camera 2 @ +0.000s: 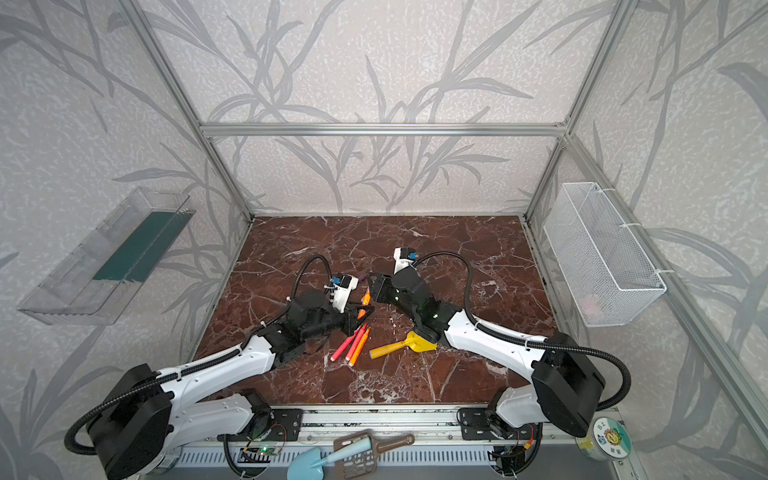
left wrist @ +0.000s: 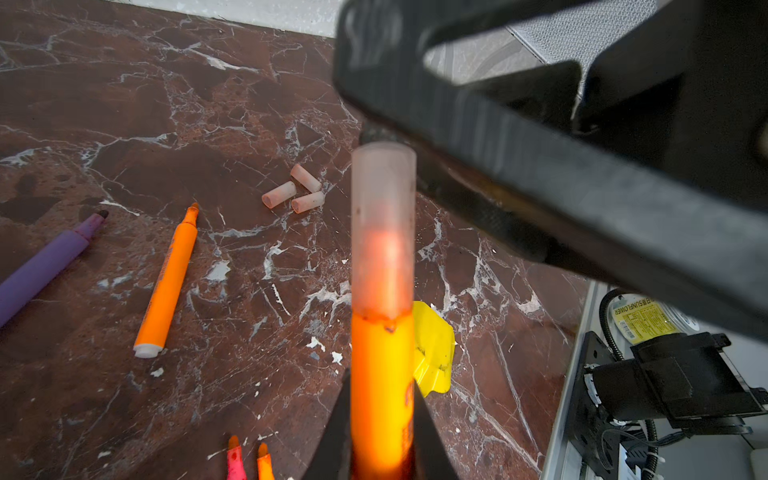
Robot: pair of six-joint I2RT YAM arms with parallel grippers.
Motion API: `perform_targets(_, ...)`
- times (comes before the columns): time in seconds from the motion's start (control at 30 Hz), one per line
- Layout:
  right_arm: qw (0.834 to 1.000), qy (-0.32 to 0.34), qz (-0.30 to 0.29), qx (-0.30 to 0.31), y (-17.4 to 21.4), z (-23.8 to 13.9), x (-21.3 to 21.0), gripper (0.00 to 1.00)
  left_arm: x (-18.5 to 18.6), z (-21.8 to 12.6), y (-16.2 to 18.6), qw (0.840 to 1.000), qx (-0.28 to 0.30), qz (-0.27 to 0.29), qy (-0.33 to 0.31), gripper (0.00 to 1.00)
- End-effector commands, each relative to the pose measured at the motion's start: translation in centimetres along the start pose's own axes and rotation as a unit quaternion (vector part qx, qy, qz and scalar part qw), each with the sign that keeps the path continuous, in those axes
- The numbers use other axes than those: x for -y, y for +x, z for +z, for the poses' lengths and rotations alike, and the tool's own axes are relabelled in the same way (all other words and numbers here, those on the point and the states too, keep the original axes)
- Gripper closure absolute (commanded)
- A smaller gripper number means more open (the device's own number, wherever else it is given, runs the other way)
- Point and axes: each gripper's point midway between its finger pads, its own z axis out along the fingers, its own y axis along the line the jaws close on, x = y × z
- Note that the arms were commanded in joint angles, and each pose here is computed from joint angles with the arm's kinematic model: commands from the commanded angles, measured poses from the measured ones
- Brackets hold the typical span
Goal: Insert the pens into the pen caps
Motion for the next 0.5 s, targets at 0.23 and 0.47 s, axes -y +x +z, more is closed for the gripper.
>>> perform_targets(0.23, 0.999, -0.026, 0.005, -0.026, 0.5, 0.9, -1.7, 0.69, 0.8, 0.2, -1.4, 1.0, 0.012, 0.012, 0.014, 1.0)
perform_targets(0.47, 0.999, -0.022, 0.008, -0.049, 1.9, 1.0, -1.0, 0.86, 0.6, 0.3, -1.4, 1.0, 0.011, 0.008, 0.009, 1.0)
